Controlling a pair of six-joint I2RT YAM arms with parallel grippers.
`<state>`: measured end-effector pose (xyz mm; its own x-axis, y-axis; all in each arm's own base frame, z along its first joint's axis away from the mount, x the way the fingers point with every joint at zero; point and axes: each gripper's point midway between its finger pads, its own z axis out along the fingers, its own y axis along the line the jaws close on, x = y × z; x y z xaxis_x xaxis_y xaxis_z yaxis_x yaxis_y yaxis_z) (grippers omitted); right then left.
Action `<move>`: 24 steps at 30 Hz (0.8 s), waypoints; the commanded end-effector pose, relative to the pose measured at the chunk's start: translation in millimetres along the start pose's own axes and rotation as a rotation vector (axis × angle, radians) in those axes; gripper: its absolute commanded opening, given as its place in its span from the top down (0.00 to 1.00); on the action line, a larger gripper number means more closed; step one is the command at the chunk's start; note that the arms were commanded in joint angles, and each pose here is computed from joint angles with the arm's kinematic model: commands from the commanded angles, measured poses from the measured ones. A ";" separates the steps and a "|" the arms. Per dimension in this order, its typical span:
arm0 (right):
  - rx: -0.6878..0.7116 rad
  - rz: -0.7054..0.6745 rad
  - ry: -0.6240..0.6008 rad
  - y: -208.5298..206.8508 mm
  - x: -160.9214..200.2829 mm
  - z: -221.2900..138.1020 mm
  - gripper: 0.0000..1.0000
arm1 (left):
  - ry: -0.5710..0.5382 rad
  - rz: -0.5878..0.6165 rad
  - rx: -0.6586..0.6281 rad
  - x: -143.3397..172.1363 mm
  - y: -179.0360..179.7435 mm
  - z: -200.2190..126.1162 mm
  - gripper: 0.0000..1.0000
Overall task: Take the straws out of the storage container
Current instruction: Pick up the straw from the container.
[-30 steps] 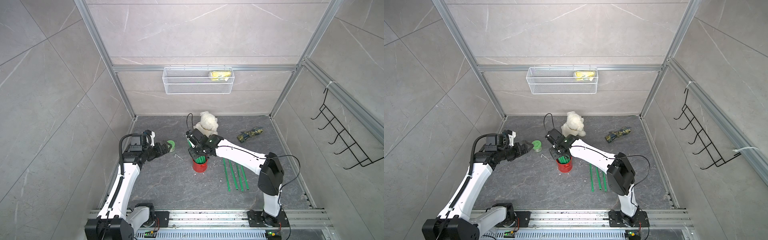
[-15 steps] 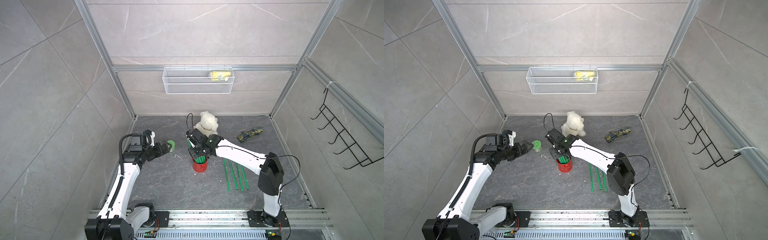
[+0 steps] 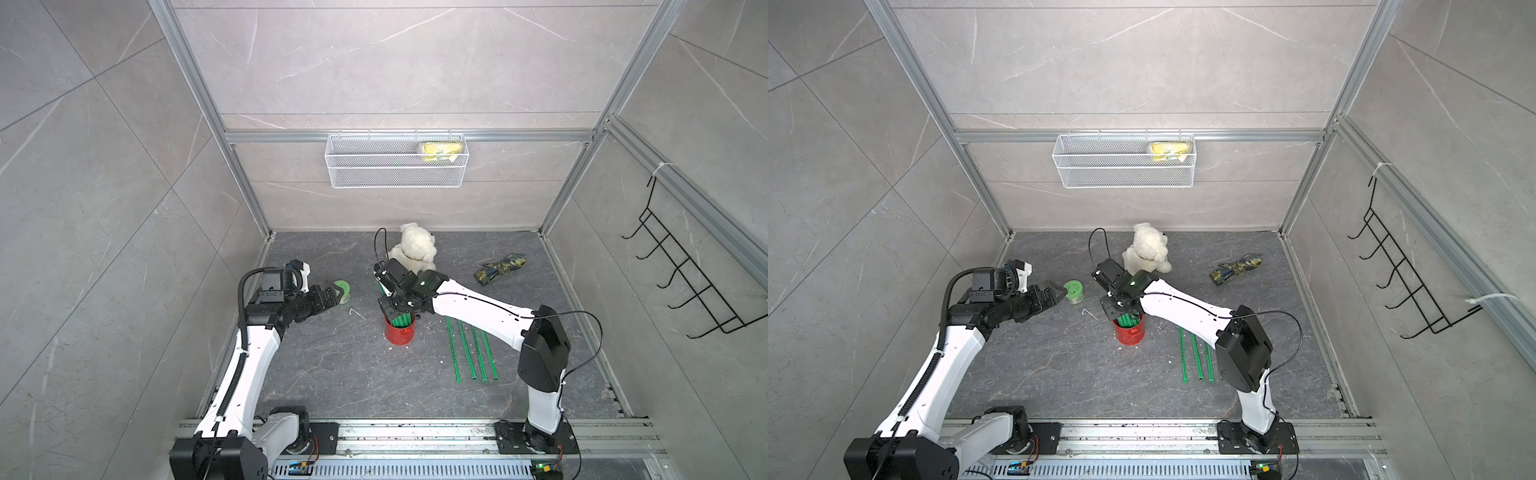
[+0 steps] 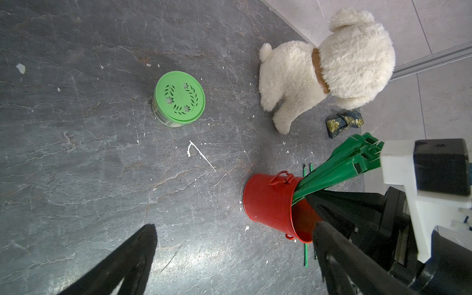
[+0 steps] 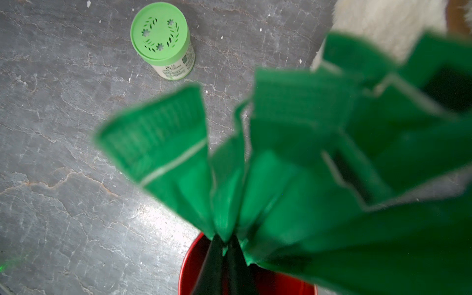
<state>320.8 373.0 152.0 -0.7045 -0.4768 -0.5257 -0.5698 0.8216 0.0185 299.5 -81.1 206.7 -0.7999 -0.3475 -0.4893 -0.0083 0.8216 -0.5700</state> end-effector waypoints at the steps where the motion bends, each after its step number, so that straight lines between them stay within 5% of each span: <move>1: 0.002 0.021 -0.038 -1.9 -4.5 -16.5 0.92 | -0.025 0.046 0.036 -11.0 -14.2 -8.9 0.00; 24: -0.042 0.056 -0.091 -3.2 0.5 -54.1 0.92 | -0.024 0.046 0.037 -11.0 -14.5 -8.8 0.00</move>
<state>305.2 356.3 185.2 -0.6960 -0.4231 -0.5801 -0.5579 0.8273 0.0660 299.6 -81.1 206.2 -0.8007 -0.3478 -0.4878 -0.0092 0.8213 -0.5704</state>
